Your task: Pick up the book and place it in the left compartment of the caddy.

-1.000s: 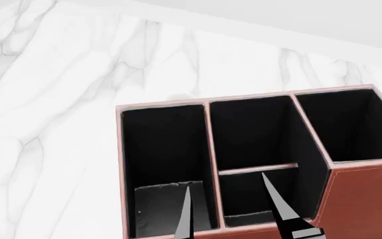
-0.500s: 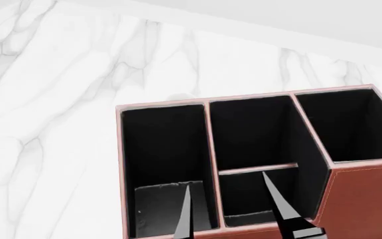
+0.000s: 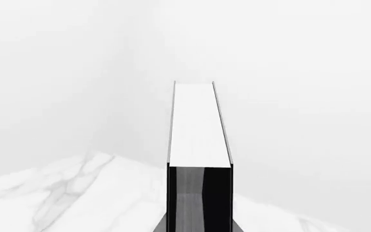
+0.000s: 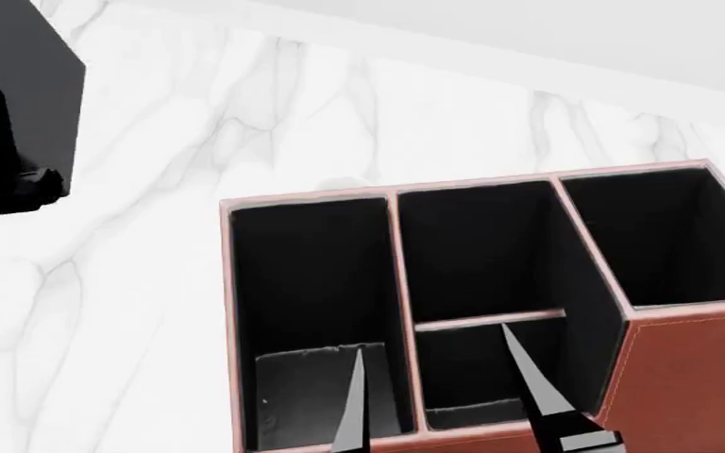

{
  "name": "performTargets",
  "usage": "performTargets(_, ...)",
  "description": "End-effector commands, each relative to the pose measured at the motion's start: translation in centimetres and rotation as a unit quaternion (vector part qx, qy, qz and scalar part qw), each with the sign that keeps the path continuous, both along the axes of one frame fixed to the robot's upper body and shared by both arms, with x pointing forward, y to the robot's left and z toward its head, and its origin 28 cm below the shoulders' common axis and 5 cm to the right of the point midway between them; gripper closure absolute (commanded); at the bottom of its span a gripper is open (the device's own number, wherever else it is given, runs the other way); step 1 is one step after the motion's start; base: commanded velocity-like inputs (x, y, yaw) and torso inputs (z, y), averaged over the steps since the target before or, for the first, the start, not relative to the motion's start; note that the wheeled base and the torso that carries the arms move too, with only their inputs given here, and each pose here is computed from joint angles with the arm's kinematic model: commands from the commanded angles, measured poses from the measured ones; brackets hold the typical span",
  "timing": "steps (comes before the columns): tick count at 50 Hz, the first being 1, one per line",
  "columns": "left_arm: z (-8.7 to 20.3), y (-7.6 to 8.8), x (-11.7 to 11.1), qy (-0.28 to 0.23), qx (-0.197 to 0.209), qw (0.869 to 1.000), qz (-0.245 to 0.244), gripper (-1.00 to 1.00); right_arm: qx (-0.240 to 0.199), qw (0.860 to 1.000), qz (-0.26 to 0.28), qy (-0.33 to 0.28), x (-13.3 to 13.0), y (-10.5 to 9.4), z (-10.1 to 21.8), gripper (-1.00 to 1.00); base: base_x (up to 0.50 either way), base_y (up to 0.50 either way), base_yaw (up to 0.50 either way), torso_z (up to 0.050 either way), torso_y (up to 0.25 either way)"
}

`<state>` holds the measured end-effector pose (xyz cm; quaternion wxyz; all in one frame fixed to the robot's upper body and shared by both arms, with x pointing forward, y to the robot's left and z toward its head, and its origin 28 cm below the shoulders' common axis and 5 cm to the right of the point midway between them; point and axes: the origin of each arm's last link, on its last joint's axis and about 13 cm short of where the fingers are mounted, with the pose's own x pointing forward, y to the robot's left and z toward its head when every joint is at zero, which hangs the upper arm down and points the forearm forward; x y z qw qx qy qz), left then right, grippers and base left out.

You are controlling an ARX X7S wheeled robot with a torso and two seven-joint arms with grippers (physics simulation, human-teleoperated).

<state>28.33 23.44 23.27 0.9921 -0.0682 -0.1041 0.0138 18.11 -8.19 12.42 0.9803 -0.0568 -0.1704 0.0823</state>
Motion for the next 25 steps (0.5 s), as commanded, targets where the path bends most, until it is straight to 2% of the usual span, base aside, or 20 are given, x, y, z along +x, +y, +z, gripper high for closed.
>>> performTargets(1, 1.7, -2.6, -0.1, -0.031, 0.011, 0.998, -0.047, 1.0, 0.0, 1.0, 0.0, 0.0, 0.0, 0.0, 0.0, -1.0, 0.0, 0.0, 0.0, 0.0, 0.0)
performTargets(16, 1.7, -5.8, -0.7, -0.032, 0.019, 0.994, -0.104, 1.0, 0.0, 1.0, 0.0, -0.001, 0.0, 0.0, 0.1, -1.0, 0.0, 0.0, 0.0, 0.0, 0.001)
performTargets(25, 0.6, -7.5, -0.9, -0.026, 0.016, 0.992, -0.119, 1.0, 0.0, 1.0, -0.001, -0.002, 0.0, 0.0, 0.2, -1.0, 0.0, 0.0, 0.0, 0.0, 0.001)
